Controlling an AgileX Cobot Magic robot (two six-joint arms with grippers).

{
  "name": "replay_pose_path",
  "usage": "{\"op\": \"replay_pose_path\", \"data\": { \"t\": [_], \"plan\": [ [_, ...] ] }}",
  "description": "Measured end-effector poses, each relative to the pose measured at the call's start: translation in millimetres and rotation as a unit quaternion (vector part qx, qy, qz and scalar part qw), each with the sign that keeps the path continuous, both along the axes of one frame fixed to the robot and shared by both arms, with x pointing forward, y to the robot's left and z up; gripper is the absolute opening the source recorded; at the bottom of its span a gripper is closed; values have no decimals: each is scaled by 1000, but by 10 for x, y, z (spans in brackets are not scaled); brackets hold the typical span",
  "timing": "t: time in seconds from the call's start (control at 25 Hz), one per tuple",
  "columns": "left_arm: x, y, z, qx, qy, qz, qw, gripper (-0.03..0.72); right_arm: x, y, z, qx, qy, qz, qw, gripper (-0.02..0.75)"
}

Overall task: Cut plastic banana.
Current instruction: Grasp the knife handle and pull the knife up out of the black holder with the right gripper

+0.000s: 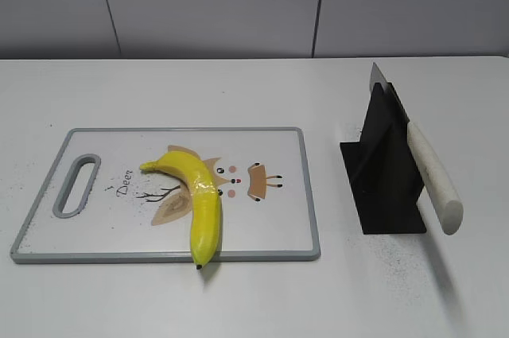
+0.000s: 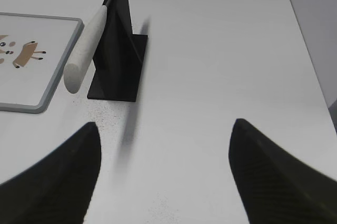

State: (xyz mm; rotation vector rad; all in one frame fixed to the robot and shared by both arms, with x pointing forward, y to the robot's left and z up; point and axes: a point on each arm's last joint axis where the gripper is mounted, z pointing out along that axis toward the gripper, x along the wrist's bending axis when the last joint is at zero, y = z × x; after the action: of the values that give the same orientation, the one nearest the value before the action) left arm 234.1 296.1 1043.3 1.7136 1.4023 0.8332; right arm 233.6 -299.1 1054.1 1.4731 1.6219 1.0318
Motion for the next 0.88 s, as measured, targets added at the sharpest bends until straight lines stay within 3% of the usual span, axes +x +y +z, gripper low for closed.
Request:
{"op": "replay_pose_path", "data": {
  "t": [0.88],
  "plan": [
    [0,0,0,0,0,0,1000,529,0,0,0,0,0,0,1000,572]
  ]
}}
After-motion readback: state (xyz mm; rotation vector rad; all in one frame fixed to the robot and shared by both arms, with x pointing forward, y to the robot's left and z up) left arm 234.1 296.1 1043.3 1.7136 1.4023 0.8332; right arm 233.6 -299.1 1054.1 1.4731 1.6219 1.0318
